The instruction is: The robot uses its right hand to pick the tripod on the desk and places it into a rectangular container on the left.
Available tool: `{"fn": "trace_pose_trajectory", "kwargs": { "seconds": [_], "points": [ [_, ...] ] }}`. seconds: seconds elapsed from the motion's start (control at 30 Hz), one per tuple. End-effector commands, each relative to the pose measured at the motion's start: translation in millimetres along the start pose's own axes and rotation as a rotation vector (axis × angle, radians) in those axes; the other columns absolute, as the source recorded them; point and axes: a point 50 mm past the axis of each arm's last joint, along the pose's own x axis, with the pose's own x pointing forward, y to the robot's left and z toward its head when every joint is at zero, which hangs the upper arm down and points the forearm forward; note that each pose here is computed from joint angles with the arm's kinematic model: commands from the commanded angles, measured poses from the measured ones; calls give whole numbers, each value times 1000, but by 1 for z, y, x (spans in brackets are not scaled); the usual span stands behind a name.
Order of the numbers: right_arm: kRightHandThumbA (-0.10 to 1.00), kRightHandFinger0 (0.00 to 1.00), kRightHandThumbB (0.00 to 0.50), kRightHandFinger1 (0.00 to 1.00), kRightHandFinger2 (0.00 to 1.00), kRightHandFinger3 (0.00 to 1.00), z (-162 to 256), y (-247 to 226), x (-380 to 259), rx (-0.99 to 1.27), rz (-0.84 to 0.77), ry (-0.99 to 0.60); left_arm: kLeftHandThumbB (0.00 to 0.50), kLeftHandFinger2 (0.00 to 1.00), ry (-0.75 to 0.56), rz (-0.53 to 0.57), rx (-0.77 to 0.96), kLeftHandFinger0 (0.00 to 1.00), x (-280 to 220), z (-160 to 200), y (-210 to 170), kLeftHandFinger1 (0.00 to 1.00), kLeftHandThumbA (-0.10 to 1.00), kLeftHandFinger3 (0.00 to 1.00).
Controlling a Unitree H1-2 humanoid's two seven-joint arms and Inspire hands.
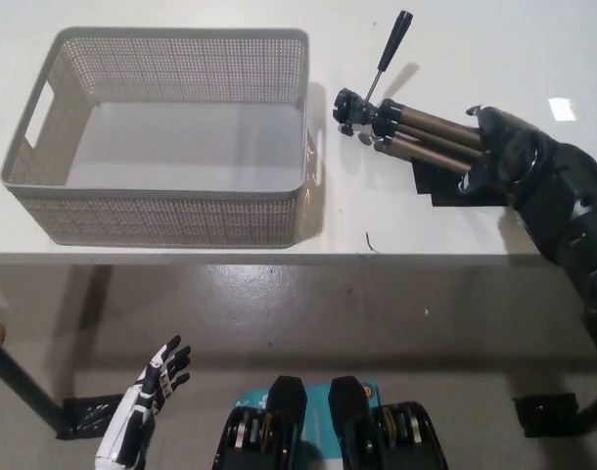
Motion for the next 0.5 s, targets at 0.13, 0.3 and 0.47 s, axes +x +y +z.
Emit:
{"fn": "trace_pose_trajectory", "kwargs": {
  "seconds": [0.13,0.3,0.47],
  "points": [
    [1000,1000,477,1000,1000,1000,-67,77,-5,-286,429,282,500,1000,-71,-26,44,1000,0,8,5,1000,1000,1000],
    [847,907,313,1000,1000,1000,-64,73,-6,-331,467,334,500,1000,-84,-22,40,1000,3,7,6,1000,1000,1000],
    [-96,435,207,507,623,1000,-66,56,1,-236,79,159,500,1000,-83,-26,38,1000,10,10,7,1000,1000,1000]
  ]
}}
